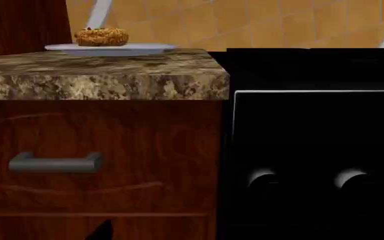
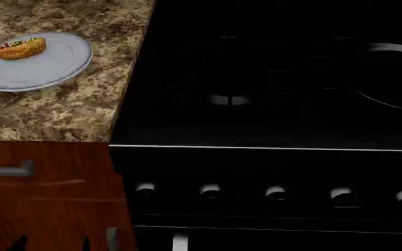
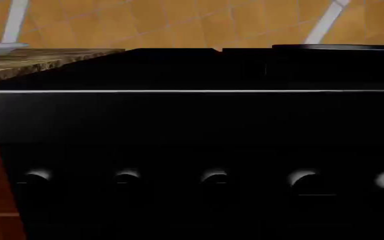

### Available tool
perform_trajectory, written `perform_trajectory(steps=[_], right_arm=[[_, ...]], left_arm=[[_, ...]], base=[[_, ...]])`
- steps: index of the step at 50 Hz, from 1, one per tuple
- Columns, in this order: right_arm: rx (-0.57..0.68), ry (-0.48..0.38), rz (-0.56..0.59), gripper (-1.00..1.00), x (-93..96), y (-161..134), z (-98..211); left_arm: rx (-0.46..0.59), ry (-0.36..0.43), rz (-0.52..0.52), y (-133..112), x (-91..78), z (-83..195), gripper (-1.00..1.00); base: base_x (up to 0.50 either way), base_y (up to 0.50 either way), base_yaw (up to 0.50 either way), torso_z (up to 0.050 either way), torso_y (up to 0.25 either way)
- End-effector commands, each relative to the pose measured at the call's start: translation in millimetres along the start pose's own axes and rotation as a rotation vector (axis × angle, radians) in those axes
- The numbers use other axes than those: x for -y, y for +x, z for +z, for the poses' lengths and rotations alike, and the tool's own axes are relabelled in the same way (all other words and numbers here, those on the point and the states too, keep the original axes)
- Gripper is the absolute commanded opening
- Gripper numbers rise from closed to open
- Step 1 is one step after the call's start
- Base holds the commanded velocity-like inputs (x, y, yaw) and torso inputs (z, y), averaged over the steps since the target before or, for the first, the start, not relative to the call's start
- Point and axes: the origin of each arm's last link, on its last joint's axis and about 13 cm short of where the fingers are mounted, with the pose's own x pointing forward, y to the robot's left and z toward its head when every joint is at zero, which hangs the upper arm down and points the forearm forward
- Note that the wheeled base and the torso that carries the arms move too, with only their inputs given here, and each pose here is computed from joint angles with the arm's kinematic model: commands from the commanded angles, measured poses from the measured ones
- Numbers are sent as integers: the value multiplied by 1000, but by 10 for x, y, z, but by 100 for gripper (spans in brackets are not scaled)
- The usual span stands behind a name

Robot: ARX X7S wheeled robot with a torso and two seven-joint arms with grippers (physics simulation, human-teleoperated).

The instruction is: Pick the hot dog from the plate and place it in the pan.

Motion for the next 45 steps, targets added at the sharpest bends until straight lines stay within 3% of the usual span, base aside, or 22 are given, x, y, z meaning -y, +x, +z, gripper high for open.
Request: perform_trajectory(steps=[1,8,22,45], right_arm=[[0,0,-13,100,23,0,0],[-4,-19,2,100,39,-20,-73],[1,-49,9,100,60,11,-108],[16,-61,-9,100,87,36,-68]], left_arm=[[0,0,-11,0,-1,0,100],[-7,18,34,-3,-1,1,100],[47,58,16,6,-5,2,100],[44,30,-20,9,-4,-1,100]], base=[[0,0,0,0,0],[0,0,0,0,0],[0,0,0,0,0],[0,0,0,49,0]])
